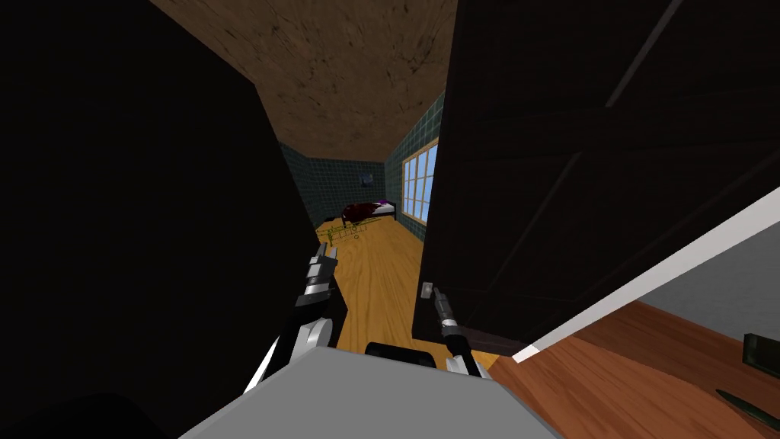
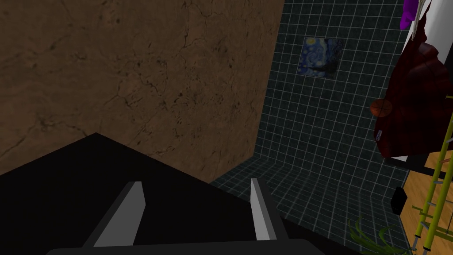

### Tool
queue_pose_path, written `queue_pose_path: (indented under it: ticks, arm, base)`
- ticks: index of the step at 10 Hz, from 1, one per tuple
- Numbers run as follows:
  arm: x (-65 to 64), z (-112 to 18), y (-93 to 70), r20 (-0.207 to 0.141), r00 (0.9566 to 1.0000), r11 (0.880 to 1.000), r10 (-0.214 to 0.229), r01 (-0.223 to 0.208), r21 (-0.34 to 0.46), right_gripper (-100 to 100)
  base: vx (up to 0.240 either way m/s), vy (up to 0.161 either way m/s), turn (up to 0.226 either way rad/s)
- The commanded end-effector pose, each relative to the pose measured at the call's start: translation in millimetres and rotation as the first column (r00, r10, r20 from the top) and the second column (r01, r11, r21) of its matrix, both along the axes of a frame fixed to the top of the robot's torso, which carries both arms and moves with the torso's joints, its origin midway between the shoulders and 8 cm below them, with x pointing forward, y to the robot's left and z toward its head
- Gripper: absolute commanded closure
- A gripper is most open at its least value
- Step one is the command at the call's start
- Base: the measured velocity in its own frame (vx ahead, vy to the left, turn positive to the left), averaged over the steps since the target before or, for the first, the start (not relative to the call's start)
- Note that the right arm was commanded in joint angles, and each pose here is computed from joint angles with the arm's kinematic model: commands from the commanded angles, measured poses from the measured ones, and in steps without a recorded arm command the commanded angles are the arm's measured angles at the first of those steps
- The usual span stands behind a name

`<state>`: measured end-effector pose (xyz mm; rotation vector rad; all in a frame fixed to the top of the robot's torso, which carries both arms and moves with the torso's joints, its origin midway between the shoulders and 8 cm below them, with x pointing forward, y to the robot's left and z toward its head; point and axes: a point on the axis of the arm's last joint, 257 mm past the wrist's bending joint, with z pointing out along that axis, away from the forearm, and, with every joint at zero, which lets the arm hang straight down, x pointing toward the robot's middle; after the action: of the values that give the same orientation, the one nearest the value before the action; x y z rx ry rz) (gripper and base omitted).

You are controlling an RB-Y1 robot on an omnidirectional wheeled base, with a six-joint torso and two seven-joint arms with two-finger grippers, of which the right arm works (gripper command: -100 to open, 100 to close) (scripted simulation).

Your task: Push the door open

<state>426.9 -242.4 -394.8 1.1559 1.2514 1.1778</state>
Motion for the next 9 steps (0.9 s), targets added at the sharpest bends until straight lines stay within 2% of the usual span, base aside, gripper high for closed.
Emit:
queue_pose_path:
  ticks: [1, 4, 7, 8, 9]
  arm:
    - [-0.3, 0.8, 1.8, 0.000, 1.0000, 1.000, 0.000, 0.000, 0.009, -100]
    - [-0.6, 1.5, 5.0, 0.000, 1.0000, 1.000, 0.000, 0.000, 0.021, -100]
    - [-0.9, 3.2, 16.4, 0.000, 1.0000, 0.998, -0.002, 0.002, 0.057, -100]
    - [-1.4, 2.9, 14.0, 0.000, 1.0000, 0.999, -0.001, 0.001, 0.049, -100]
    - [-1.6, 2.6, 11.4, 0.001, 1.0000, 0.999, -0.004, 0.004, 0.046, -100]
  base:
    - [-0.048, 0.060, -0.062]
    - [-0.208, 0.044, -0.024]
    - [-0.265, 0.061, -0.046]
    - [-0.117, 0.035, -0.015]
    - [0.079, 0.009, 0.021]
